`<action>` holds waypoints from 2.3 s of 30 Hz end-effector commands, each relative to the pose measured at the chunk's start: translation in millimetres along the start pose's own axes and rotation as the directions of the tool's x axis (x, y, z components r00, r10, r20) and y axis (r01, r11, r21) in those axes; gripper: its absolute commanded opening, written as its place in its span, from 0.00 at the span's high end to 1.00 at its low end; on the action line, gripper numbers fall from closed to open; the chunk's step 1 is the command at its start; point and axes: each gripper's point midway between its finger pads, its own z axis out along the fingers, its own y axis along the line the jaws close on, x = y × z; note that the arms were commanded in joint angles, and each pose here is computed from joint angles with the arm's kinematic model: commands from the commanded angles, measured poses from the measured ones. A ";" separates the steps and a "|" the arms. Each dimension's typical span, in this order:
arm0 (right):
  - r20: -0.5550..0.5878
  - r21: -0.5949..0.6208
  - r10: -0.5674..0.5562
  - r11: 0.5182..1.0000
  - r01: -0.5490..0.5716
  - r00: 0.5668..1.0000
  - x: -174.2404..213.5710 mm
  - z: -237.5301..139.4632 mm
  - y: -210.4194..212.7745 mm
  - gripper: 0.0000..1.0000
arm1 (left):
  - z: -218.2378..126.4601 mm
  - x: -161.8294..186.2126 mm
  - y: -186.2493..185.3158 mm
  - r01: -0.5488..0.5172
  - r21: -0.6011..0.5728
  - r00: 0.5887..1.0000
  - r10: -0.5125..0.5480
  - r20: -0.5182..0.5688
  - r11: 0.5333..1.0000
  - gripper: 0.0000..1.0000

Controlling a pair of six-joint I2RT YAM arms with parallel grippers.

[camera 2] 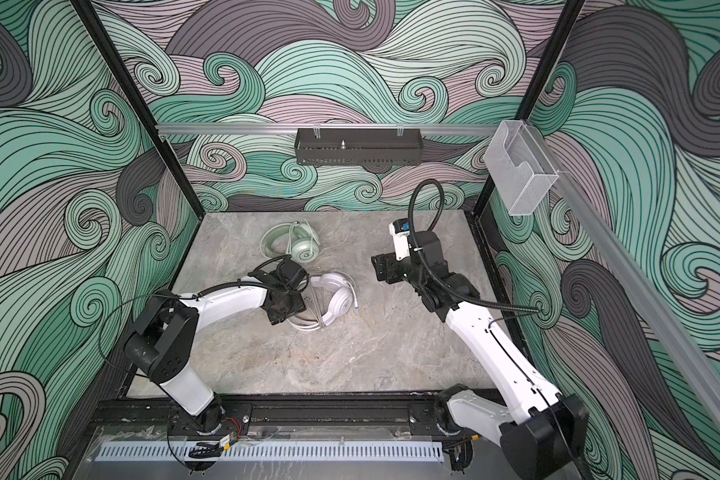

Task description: Wrap the headphones

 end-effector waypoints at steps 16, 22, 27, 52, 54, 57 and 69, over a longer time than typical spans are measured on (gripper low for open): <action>0.217 0.297 -0.073 0.955 0.005 0.974 -30.4 -41.3 -47.6 0.01 | -123.1 -3.9 46.1 -0.234 0.068 0.960 0.219 0.174 0.970 0.12; 0.290 0.556 -0.018 0.817 -0.153 0.957 32.3 -45.1 -125.3 0.01 | -175.0 -48.2 83.1 -0.325 -0.096 0.811 0.329 0.483 0.941 0.01; 0.190 0.599 0.059 0.784 -0.163 0.980 89.5 -19.0 -163.7 0.01 | -180.4 -80.7 114.8 -0.208 -0.318 0.732 0.362 0.577 0.925 0.01; 0.176 0.448 -0.018 0.892 -0.064 0.984 128.3 67.7 -188.5 0.01 | -82.0 -154.7 176.4 0.055 -0.310 0.573 0.224 0.788 0.949 0.01; 0.201 0.440 0.005 0.893 -0.095 0.980 135.3 70.1 -194.9 0.01 | -80.4 -161.4 173.4 0.031 -0.272 0.556 0.210 0.804 0.962 0.01; 0.234 0.475 0.033 0.868 -0.144 0.972 141.1 71.8 -209.0 0.01 | -77.9 -172.1 175.6 0.029 -0.240 0.543 0.186 0.819 0.970 0.01; 0.183 0.499 0.001 0.862 -0.094 0.983 143.5 78.6 -203.7 0.01 | -33.2 -193.7 153.7 -0.113 -0.198 0.551 0.227 0.803 0.974 0.01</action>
